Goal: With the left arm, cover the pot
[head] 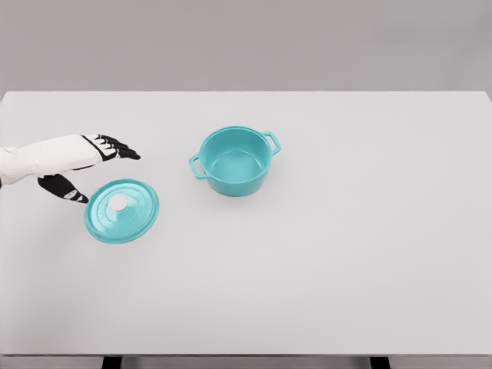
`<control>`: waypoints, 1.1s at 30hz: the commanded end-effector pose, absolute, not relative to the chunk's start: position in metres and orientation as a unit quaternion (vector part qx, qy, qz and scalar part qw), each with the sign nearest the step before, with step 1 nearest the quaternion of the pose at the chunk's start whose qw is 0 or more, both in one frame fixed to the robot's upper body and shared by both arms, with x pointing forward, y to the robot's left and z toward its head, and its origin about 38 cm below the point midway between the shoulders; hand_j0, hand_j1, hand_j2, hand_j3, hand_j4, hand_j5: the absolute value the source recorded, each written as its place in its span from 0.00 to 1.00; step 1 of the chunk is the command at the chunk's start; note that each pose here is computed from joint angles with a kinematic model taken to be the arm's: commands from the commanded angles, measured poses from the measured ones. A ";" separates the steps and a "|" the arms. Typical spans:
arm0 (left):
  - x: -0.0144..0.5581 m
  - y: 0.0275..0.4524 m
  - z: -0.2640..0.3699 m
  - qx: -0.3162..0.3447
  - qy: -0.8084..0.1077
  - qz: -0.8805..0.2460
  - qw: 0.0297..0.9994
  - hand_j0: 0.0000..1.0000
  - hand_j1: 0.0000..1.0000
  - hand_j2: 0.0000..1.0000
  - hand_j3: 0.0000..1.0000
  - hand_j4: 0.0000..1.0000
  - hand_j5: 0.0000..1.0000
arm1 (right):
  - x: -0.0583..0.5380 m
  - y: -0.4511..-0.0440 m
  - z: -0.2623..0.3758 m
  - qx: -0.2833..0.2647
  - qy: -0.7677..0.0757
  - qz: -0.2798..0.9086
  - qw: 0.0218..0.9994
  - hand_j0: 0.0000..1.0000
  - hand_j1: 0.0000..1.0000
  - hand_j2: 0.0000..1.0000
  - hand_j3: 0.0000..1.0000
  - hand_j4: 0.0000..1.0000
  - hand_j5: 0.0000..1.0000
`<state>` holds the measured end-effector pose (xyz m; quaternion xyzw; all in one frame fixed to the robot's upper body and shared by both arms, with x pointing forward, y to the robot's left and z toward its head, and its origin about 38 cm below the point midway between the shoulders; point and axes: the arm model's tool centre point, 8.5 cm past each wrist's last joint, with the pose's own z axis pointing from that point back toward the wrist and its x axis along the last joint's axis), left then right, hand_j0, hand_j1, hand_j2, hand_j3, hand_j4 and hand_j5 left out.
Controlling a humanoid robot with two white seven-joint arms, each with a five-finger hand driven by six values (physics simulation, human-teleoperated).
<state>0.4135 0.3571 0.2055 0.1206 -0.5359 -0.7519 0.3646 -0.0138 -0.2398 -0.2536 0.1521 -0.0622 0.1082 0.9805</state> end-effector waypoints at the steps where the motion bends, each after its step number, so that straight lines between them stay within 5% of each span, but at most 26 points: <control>1: 0.413 0.357 0.206 0.119 -0.538 -0.750 0.366 1.00 1.00 1.00 1.00 1.00 1.00 | -0.015 -0.240 -0.254 0.151 -0.062 0.108 0.981 1.00 1.00 1.00 1.00 1.00 1.00; 5: 0.404 0.324 0.203 0.104 -0.530 -0.779 0.318 1.00 1.00 1.00 1.00 1.00 1.00 | -0.017 -0.240 -0.254 0.151 -0.061 0.106 0.981 1.00 1.00 1.00 1.00 1.00 1.00; 33: 0.414 0.316 0.176 0.090 -0.498 -0.798 0.328 1.00 1.00 1.00 1.00 1.00 1.00 | -0.017 -0.240 -0.254 0.151 -0.061 0.106 0.981 1.00 1.00 1.00 1.00 1.00 1.00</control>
